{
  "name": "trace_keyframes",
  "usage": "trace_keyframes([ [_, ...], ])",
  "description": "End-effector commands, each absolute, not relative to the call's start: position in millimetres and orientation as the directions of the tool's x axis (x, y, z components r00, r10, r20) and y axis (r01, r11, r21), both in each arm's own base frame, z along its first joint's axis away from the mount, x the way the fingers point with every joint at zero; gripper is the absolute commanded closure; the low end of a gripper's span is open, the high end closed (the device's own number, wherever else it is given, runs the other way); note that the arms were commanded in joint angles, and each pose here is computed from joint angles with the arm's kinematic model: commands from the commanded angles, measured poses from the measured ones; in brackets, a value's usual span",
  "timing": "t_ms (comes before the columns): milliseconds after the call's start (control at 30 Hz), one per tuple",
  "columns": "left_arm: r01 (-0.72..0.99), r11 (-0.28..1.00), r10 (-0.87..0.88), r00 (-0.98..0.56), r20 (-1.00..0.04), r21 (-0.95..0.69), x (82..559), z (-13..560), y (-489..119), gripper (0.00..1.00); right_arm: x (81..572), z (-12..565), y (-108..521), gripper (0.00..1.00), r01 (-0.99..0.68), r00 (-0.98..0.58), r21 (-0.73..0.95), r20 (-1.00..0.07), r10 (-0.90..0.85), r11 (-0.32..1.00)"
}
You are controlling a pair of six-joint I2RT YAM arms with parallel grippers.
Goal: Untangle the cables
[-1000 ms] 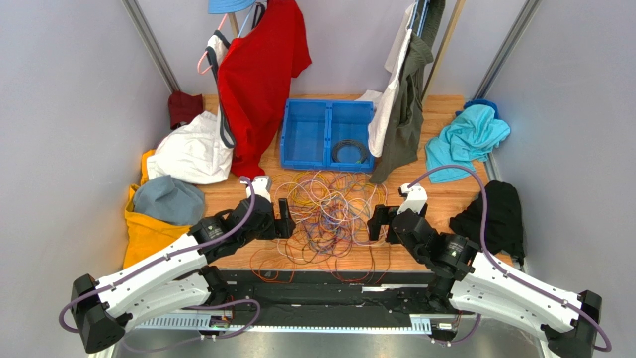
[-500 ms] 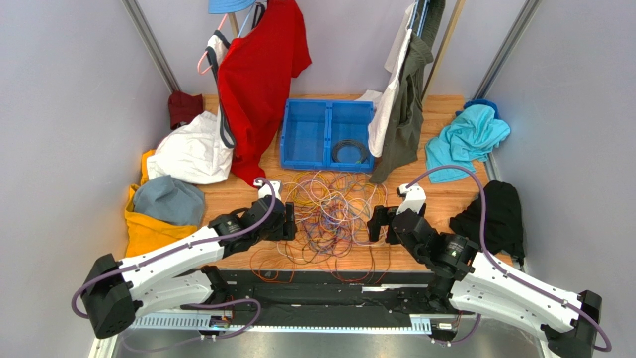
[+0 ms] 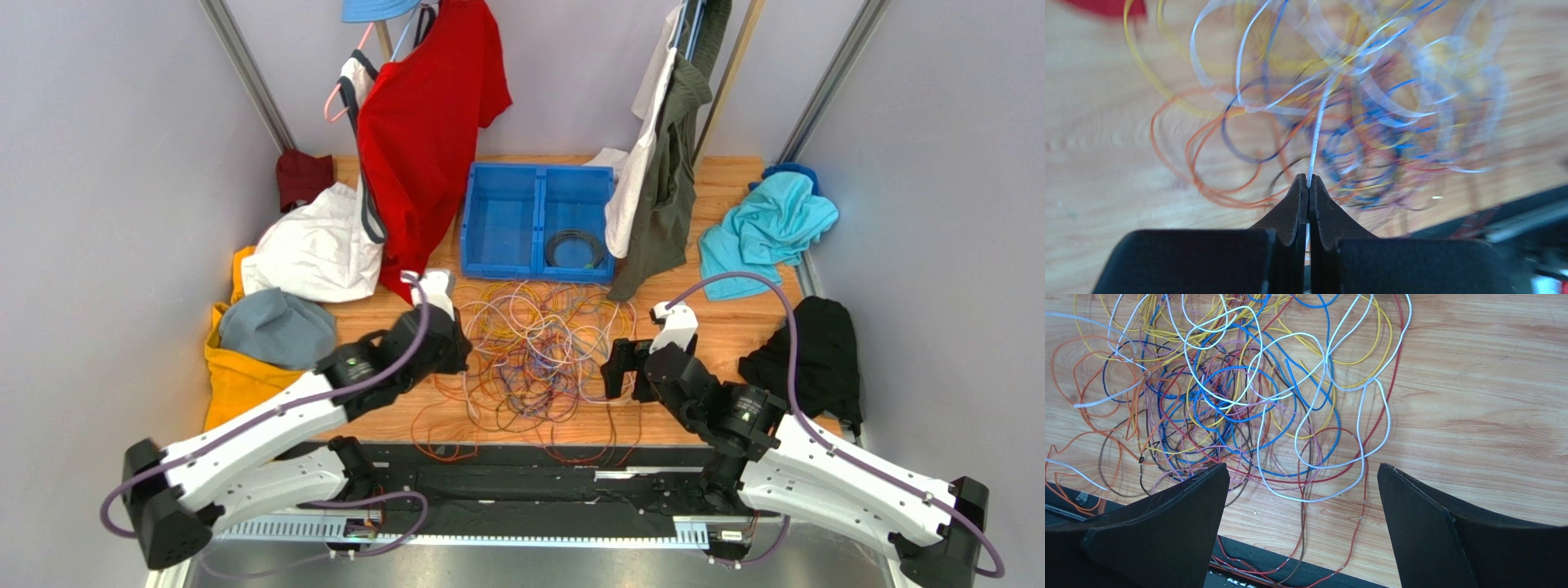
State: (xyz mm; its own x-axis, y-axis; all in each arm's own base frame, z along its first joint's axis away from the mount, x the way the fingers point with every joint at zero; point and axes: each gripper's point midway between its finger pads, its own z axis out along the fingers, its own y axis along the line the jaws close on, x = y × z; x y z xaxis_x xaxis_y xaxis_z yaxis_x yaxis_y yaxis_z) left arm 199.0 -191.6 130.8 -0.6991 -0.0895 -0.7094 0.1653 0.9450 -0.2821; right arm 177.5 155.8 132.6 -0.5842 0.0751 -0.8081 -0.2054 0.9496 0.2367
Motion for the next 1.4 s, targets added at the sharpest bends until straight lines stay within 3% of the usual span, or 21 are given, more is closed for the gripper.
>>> trace_keyframes([
  [0, 0.359, 0.85, -0.179, -0.492, -0.852, -0.386, 204, 269, -202, 1.0, 181, 147, 169, 0.03, -0.229, -0.559, 0.305, -0.818, 0.131, 0.924],
  [167, 0.468, 0.794, -0.233, -0.356, -0.905, -0.388, 197, 377, -196, 1.0, 186, 146, 170, 0.04, -0.192, -0.544, 0.345, -0.817, 0.193, 0.919],
  [567, 0.597, 0.74, -0.282, -0.146, -0.948, -0.311, 188, 531, -189, 1.0, 170, 165, 194, 0.05, -0.374, -0.553, 0.385, -0.823, 0.13, 0.844],
  [733, 0.629, 0.722, -0.268, -0.132, -0.954, -0.29, 191, 552, -200, 1.0, 174, 170, 195, 0.04, -0.343, -0.538, 0.439, -0.816, 0.209, 0.83],
  [900, 0.677, 0.685, -0.262, -0.115, -0.958, -0.268, 193, 584, -218, 1.0, 168, 202, 227, 0.04, -0.512, -0.498, 0.468, -0.845, 0.195, 0.721],
  [1167, 0.753, 0.602, -0.454, 0.051, -0.89, -0.264, 161, 677, -190, 1.0, 174, 218, 254, 0.04, -0.563, -0.495, 0.461, -0.853, 0.167, 0.685],
  [1367, 0.789, 0.544, -0.487, 0.02, -0.873, -0.285, 159, 672, -204, 1.0, 188, 256, 275, 0.04, -0.632, -0.385, 0.464, -0.883, 0.268, 0.621],
])
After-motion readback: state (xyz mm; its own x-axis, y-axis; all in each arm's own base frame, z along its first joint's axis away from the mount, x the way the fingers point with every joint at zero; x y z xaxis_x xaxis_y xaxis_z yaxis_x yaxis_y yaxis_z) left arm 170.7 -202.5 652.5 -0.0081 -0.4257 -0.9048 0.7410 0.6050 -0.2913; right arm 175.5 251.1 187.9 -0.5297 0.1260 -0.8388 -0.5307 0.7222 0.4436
